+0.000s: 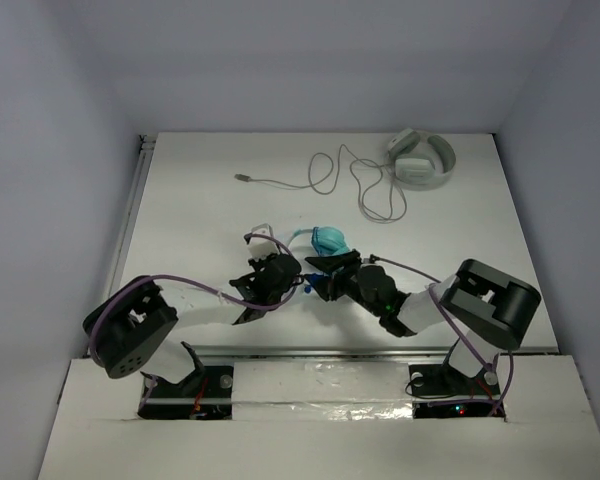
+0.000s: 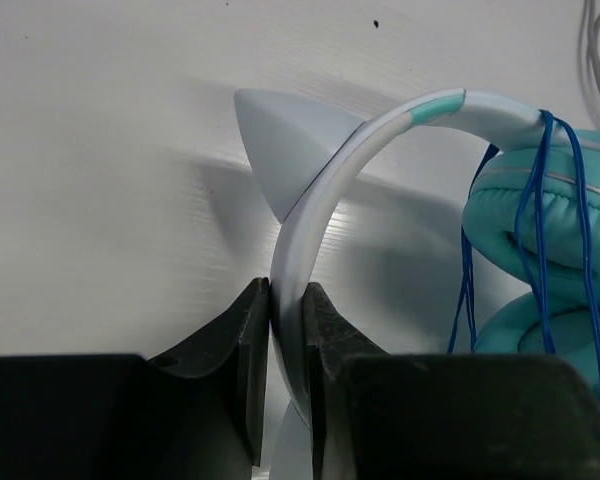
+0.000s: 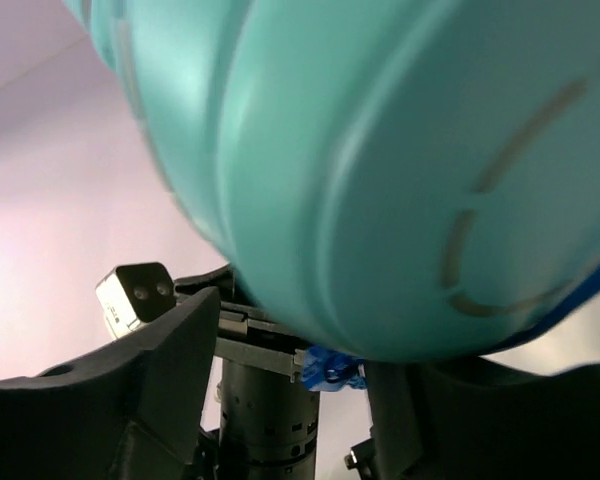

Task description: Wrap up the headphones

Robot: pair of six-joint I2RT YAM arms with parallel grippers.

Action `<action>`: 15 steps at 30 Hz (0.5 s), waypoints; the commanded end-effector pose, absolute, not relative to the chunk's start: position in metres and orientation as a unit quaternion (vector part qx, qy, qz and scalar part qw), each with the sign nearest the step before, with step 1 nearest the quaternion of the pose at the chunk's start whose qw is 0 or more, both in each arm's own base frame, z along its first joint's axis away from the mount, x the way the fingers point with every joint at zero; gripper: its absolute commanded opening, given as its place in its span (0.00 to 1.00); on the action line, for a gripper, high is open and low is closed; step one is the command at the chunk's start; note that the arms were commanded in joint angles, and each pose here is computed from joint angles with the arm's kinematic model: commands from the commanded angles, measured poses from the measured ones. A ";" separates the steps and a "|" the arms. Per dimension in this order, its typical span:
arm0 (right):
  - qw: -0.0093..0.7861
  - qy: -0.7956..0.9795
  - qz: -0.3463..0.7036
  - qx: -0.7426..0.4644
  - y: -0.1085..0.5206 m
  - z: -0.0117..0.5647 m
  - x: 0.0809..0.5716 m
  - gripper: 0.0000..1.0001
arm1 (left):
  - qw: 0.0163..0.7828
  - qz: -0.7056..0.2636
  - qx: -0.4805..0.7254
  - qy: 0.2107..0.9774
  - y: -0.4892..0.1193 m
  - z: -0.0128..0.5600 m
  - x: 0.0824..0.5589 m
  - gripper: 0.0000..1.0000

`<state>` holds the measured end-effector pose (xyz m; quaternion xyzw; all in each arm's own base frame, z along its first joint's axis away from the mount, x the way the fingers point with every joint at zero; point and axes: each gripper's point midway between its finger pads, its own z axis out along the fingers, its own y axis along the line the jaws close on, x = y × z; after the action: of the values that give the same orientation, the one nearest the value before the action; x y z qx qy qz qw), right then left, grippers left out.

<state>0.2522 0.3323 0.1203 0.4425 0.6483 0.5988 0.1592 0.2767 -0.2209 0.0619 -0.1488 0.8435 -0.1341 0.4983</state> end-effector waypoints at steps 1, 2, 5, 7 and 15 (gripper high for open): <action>0.139 0.572 0.668 0.455 0.331 0.160 0.269 0.58 | 0.482 -0.221 -0.142 0.836 -0.259 0.077 0.270 0.00; 0.136 0.566 0.674 0.454 0.329 0.163 0.272 0.57 | 0.480 -0.218 -0.140 0.838 -0.259 0.073 0.269 0.00; 0.151 0.639 0.607 0.447 0.343 0.137 0.275 0.58 | 0.473 -0.212 -0.132 0.845 -0.263 0.068 0.269 0.00; 0.179 0.667 0.593 0.415 0.351 0.139 0.282 0.59 | 0.474 -0.208 -0.126 0.846 -0.266 0.068 0.272 0.00; 0.274 0.777 0.423 0.377 0.305 0.101 0.273 0.62 | 0.470 -0.217 -0.118 0.847 -0.275 0.077 0.274 0.00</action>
<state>0.2719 0.3342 0.1238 0.3898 0.7361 0.5062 0.2235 0.2716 -0.2310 0.0403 -0.1243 0.8647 -0.1292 0.4692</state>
